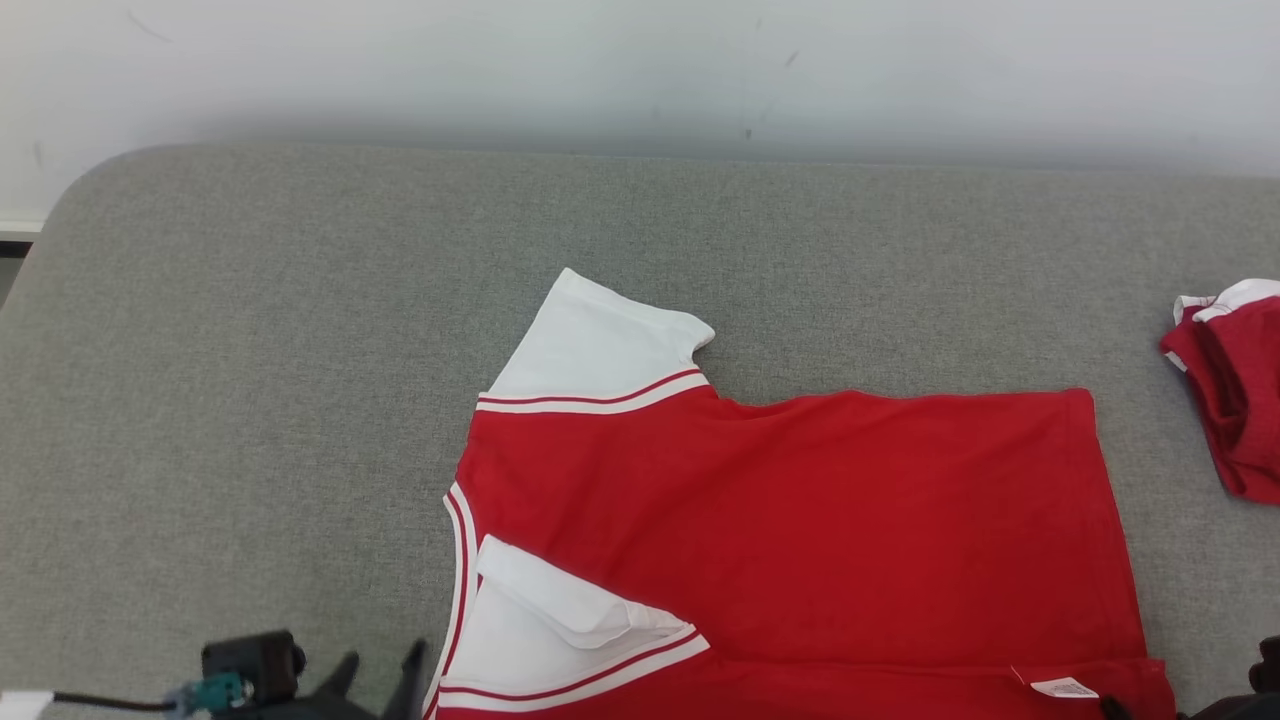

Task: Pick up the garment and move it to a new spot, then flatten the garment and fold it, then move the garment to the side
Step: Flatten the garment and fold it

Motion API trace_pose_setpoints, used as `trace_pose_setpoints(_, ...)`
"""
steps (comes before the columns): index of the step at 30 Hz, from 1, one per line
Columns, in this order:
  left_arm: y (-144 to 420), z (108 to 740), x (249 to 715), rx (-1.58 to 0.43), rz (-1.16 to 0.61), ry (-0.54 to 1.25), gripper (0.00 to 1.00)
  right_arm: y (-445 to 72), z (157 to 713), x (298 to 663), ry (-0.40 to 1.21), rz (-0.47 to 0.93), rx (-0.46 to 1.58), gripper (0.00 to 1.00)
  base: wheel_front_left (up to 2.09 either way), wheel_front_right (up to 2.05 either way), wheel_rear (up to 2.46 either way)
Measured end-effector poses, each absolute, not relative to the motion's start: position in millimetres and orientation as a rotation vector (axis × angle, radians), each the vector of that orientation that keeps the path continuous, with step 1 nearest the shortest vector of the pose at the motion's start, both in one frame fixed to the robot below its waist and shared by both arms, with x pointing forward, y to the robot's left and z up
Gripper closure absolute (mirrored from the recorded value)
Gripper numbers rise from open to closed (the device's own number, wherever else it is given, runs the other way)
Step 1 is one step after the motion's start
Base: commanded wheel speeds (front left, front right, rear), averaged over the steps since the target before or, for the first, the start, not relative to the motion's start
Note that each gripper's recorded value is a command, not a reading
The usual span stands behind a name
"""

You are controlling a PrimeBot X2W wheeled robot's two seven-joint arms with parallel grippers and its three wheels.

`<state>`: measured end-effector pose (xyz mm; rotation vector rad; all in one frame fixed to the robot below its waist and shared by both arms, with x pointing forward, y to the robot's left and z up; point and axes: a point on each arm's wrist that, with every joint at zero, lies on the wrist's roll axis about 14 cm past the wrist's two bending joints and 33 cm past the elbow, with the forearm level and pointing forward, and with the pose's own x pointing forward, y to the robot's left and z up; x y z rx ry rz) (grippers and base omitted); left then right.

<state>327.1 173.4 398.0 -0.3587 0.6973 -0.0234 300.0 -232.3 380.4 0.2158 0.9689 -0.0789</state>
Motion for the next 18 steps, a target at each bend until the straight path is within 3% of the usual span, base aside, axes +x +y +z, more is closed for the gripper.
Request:
trace_pose_setpoints(11,154,477,410,-0.332,-0.130,0.349,0.00,-232,433,356,0.695,-0.069,0.148,0.00,0.00,0.00,0.00)
trace_pose_setpoints(18,119,487,458,-0.315,-0.233,0.314,0.00,-206,451,390,0.624,0.010,0.111,0.00,0.00,0.00,0.00)
